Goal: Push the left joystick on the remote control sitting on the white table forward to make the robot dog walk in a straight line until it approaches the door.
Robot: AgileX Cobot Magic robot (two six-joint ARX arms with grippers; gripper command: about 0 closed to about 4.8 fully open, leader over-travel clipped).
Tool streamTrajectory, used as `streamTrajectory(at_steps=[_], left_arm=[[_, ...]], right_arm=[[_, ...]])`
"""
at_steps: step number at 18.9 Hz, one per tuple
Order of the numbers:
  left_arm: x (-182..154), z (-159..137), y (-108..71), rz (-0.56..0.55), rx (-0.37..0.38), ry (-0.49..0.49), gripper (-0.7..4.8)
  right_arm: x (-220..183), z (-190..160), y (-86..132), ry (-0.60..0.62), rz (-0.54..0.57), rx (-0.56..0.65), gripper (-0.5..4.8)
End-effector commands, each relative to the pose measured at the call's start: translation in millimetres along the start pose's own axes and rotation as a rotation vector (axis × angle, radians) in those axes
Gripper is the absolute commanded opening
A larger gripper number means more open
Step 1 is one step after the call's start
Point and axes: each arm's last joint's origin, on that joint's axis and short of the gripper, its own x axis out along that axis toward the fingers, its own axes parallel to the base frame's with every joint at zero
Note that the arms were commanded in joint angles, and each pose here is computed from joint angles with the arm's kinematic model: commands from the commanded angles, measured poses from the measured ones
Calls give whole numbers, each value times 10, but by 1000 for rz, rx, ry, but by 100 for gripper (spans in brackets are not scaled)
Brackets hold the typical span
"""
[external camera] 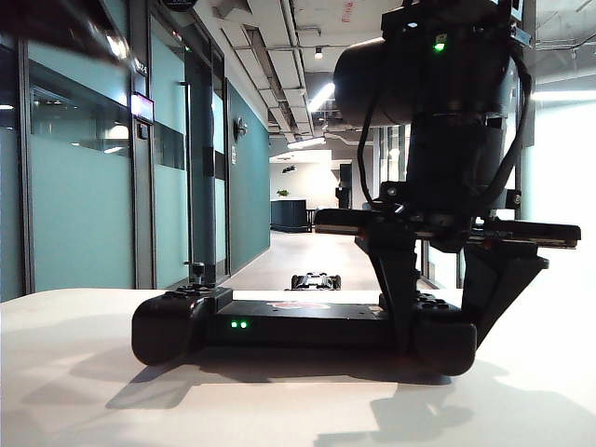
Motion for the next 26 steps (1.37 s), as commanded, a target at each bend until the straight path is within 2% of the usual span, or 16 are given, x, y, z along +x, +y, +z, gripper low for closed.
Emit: streamTrajectory(at_steps=[1, 3, 5, 8, 11, 19, 26], left_arm=[[222, -21, 58, -91, 81, 60, -5], [439, -122, 129, -150, 126, 96, -5], [618, -253, 179, -236, 122, 95, -5], [802, -500, 237, -326, 161, 92, -5], [922, -636, 285, -341, 174, 142, -5], [1340, -832, 442, -381, 140, 189, -5], [1420, -857, 474, -376, 142, 179, -5]], right_arm=[[-3, 5, -15, -33, -55, 10, 116], [-3, 6, -18, -36, -60, 10, 116], [-3, 6, -18, -37, -60, 10, 116], [-3, 5, -18, -34, -58, 15, 116], [-3, 5, -18, -34, -58, 15, 116], [-3, 8, -17, -36, -57, 15, 116], [-3, 9, -16, -37, -56, 15, 115]])
